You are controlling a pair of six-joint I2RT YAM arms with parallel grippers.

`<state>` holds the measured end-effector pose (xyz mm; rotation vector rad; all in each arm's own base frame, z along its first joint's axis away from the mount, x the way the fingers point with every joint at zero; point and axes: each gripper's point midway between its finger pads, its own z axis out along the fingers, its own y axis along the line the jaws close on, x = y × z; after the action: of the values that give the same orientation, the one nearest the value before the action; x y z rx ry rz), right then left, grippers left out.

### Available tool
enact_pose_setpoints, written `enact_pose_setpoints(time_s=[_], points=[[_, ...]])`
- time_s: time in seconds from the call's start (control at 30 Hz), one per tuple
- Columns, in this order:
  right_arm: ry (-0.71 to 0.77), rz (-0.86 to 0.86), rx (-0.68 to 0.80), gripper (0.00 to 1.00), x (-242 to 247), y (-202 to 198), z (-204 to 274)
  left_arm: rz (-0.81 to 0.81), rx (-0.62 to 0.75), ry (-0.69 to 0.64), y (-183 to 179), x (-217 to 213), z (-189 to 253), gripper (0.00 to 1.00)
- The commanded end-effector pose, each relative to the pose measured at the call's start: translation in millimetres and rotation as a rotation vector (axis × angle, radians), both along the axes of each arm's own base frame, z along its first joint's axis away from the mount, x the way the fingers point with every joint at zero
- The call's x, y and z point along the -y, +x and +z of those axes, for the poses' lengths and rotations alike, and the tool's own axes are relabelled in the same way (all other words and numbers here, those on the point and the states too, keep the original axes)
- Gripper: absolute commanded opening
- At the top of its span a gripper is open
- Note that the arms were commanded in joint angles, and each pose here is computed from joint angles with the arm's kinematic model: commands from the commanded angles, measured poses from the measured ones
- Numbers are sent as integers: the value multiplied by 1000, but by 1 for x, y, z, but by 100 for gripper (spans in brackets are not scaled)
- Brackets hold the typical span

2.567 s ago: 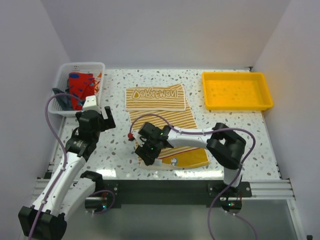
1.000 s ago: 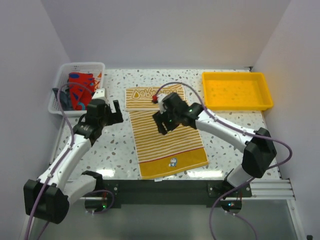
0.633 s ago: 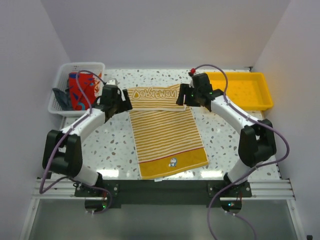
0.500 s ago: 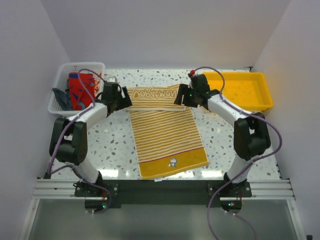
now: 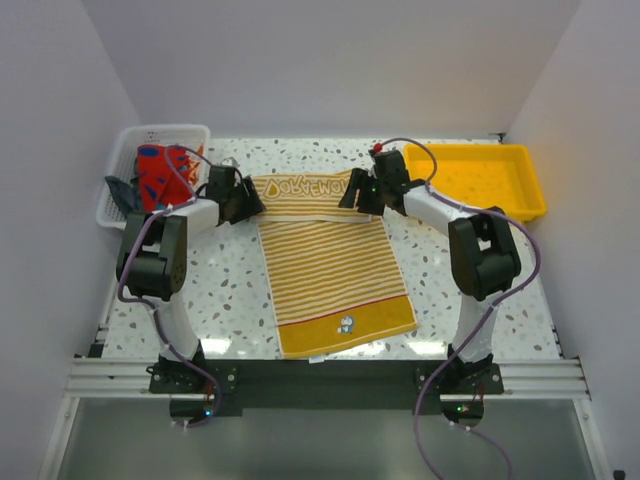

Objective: Fold and stack the towels
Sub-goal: Flatten out the crumpled towel

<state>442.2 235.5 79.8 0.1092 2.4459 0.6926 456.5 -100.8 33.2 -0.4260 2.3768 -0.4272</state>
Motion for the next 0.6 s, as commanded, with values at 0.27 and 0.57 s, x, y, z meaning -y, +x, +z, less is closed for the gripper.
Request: enact_pose_setpoints(time_s=[0.27,0.57], points=[[35,-67,44,65,1,27,3,-35,67,-84,8,15,18,38],[-47,-287,2,62,34,34,-14,-49,101,-89,9,16,39,26]])
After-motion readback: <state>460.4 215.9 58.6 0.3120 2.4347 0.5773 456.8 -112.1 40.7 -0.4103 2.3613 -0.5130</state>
